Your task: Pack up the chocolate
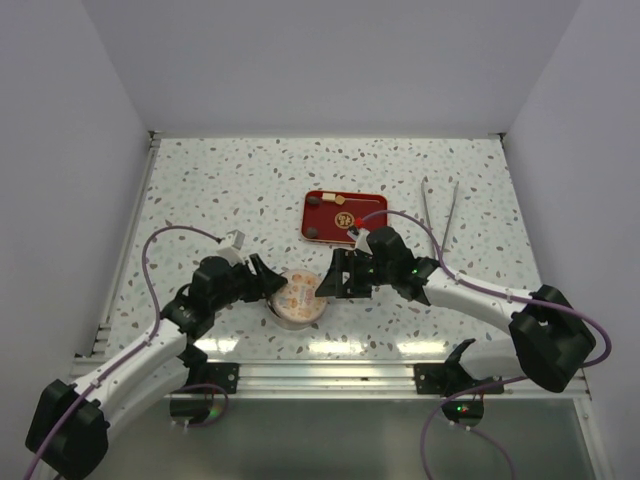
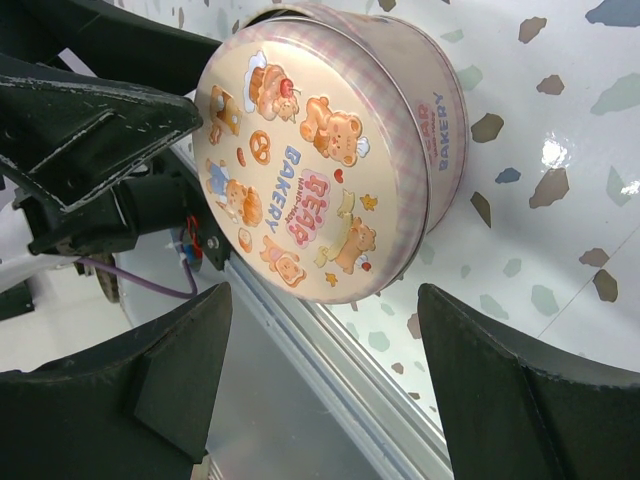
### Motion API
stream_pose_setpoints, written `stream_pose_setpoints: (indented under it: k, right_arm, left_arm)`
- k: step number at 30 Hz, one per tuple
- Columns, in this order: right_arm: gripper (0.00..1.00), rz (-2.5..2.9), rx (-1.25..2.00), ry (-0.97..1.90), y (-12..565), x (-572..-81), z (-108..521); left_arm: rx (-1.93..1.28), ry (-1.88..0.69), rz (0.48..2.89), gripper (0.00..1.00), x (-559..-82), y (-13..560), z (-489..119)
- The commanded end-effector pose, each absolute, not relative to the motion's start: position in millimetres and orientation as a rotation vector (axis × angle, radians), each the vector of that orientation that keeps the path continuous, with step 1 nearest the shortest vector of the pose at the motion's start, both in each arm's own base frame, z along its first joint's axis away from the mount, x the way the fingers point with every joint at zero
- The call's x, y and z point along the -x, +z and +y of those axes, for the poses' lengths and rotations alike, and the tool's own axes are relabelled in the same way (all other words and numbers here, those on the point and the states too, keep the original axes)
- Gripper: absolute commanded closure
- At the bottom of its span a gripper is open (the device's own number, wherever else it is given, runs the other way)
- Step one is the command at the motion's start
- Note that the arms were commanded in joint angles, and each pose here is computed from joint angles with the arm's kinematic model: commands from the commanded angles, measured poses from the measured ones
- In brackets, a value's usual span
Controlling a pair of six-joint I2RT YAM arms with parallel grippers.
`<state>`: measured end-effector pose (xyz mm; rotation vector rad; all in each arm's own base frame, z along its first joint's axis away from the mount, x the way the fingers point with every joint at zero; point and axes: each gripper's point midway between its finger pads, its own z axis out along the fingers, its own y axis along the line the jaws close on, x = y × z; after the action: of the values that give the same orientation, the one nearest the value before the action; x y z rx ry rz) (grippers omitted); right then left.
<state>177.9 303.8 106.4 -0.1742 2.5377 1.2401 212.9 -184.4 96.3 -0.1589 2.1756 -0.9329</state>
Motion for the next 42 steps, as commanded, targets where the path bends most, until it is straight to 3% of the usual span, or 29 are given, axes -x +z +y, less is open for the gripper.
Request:
stream_pose_setpoints:
  k: [1, 22, 42]
  right_arm:
    - [0.22, 2.483, 0.199, 1.267, 114, -183, 310]
    - [0.22, 2.467, 0.186, 1.267, 109, -186, 312]
    - [0.19, 2.507, 0.153, 1.204, 80, -185, 303]
  left_arm:
    - [0.159, -0.871, 2.122, 0.38, -223, 114, -177]
    - [0.211, -0.704, 2.106, 0.35, -228, 124, -150]
    - [0.124, -0.884, 2.04, 0.31, -221, 108, -173]
